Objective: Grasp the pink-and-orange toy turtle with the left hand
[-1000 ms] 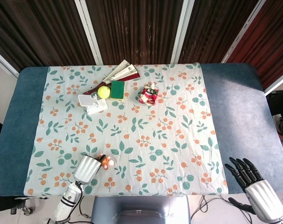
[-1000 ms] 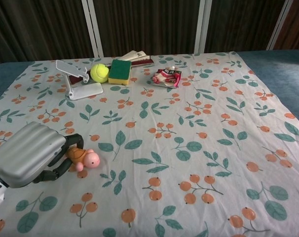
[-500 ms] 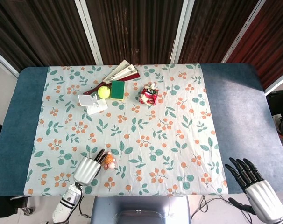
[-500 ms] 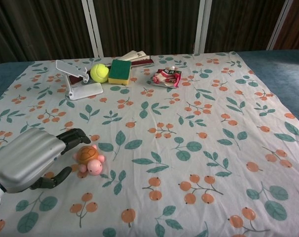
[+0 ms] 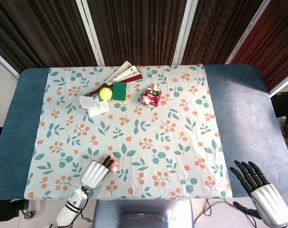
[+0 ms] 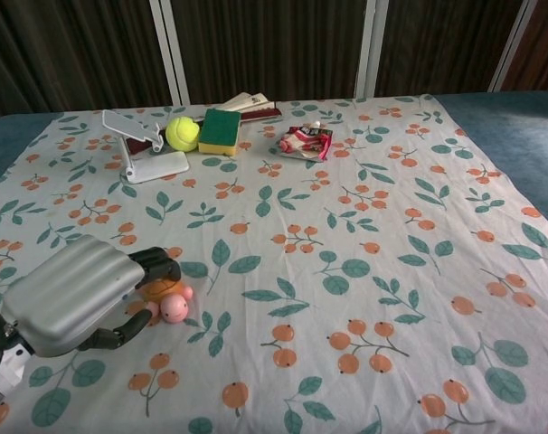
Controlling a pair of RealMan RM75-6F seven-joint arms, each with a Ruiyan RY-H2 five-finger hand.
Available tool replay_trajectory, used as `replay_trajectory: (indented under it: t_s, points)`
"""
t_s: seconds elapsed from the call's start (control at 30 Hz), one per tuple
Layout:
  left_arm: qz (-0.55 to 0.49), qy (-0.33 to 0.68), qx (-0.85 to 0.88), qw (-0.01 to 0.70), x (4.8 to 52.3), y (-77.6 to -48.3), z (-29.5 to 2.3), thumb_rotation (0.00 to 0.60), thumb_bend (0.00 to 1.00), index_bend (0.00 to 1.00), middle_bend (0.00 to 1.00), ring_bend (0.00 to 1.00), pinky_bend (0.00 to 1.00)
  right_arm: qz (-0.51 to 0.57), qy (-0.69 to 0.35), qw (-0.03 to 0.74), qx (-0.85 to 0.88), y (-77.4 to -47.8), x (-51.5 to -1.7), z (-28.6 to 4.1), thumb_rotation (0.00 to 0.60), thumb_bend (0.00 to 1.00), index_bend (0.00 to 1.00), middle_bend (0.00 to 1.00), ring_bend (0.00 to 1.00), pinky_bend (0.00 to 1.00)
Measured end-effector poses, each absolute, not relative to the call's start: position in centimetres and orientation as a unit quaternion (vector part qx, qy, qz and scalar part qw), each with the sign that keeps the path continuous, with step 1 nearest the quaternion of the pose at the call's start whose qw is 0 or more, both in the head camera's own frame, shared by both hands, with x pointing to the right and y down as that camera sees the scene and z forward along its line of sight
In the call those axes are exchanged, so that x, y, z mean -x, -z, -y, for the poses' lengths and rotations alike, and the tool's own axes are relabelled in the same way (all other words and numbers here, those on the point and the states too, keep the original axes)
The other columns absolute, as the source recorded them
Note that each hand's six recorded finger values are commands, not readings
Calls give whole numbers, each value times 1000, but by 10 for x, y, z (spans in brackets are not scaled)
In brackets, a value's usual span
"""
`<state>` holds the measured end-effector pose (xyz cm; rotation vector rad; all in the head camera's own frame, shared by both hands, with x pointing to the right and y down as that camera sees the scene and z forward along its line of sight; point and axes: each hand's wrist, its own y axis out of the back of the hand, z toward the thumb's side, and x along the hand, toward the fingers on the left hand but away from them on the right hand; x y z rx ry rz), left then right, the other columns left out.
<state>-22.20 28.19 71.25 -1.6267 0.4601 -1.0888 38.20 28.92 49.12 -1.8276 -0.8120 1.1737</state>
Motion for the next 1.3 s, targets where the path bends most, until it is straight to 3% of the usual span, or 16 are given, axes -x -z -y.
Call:
replay_trajectory:
  t_s: [0.1, 0.17, 0.27, 0.33, 0.63, 0.87, 0.97, 1.07, 1.17, 1.3]
  points:
    - [-192, 457, 683, 536, 219, -715, -281, 600, 420, 369, 365, 1000, 1000, 320, -463, 400, 723, -491, -382, -290, 600, 81, 0, 0, 0, 0]
    - [-193, 456, 682, 538, 218, -716, -279, 600, 421, 435, 454, 1000, 1000, 321, -462, 400, 723, -490, -382, -290, 600, 81, 0, 0, 0, 0]
    - [-195, 454, 679, 543, 218, -718, -278, 600, 435, 673, 701, 1000, 1000, 322, -462, 400, 723, -490, -382, -290, 600, 81, 0, 0, 0, 0]
    - [-197, 454, 677, 545, 218, -719, -278, 600, 449, 765, 805, 1000, 1000, 322, -461, 401, 723, -489, -383, -290, 600, 82, 0, 0, 0, 0]
    - [-219, 451, 667, 552, 223, -719, -275, 600, 493, 841, 952, 1000, 1000, 322, -461, 401, 723, -489, -382, -290, 600, 82, 0, 0, 0, 0]
    - [-228, 446, 665, 554, 226, -718, -274, 600, 505, 836, 957, 1000, 1000, 320, -462, 401, 724, -490, -382, -290, 600, 82, 0, 0, 0, 0]
    - [-229, 447, 668, 550, 227, -719, -275, 600, 484, 739, 866, 1000, 1000, 320, -463, 400, 723, -490, -382, -290, 600, 82, 0, 0, 0, 0]
    - [-219, 451, 674, 542, 228, -721, -278, 600, 434, 382, 627, 1000, 1000, 319, -464, 400, 723, -491, -382, -290, 600, 82, 0, 0, 0, 0]
    - [-214, 455, 681, 533, 229, -719, -279, 600, 407, 144, 413, 1000, 1000, 318, -464, 400, 723, -492, -381, -290, 600, 82, 0, 0, 0, 0]
    - [-216, 456, 684, 526, 229, -710, -279, 600, 383, 24, 249, 1000, 1000, 317, -466, 400, 723, -493, -381, -290, 600, 81, 0, 0, 0, 0]
